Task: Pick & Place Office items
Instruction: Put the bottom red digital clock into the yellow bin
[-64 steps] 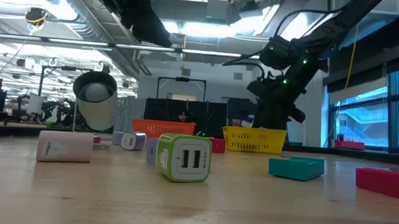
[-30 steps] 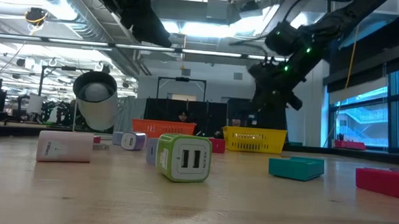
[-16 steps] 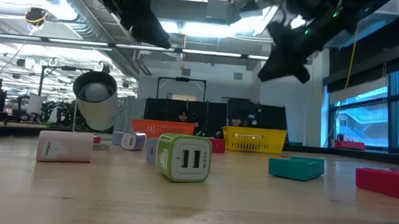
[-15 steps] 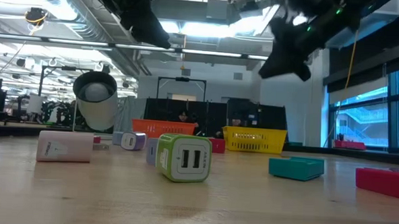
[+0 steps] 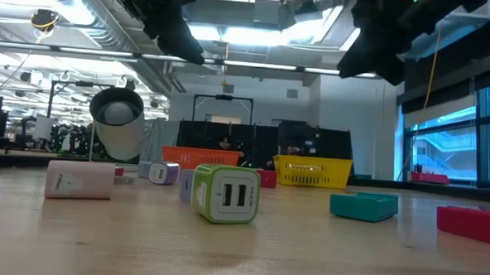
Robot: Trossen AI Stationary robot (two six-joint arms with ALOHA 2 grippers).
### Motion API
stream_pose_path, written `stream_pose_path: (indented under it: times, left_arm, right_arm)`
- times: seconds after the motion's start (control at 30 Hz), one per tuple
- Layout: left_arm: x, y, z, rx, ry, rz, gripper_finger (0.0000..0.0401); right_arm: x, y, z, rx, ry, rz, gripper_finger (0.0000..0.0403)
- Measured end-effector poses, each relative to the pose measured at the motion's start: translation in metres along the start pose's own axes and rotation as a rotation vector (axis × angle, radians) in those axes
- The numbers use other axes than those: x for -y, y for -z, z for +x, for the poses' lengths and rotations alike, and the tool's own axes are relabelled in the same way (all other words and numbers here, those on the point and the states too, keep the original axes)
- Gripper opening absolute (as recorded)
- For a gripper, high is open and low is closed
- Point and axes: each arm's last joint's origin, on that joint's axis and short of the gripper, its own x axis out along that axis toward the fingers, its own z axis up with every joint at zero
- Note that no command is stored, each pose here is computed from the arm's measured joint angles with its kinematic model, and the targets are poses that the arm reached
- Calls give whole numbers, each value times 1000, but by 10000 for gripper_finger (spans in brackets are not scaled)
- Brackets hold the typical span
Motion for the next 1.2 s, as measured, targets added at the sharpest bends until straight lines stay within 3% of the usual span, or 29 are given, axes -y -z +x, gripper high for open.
stream_pose_path:
  times: [0.4, 0.87, 1.07, 1.2]
  left_arm:
    - [0, 4, 0, -39, 2, -31, 226]
    - [0, 4, 0, -39, 2, -39, 226]
    - [0, 4, 0, -39, 2, -51, 226]
    - [0, 4, 0, -39, 2, -56, 226]
  right_arm:
    - [-37, 37, -9, -131, -87, -26, 75]
    - [-77, 112, 9, -505, -133, -162, 75]
    - [-83, 124, 6, -585, -157, -151, 77]
    - [-86, 127, 3, -617, -171, -122, 103]
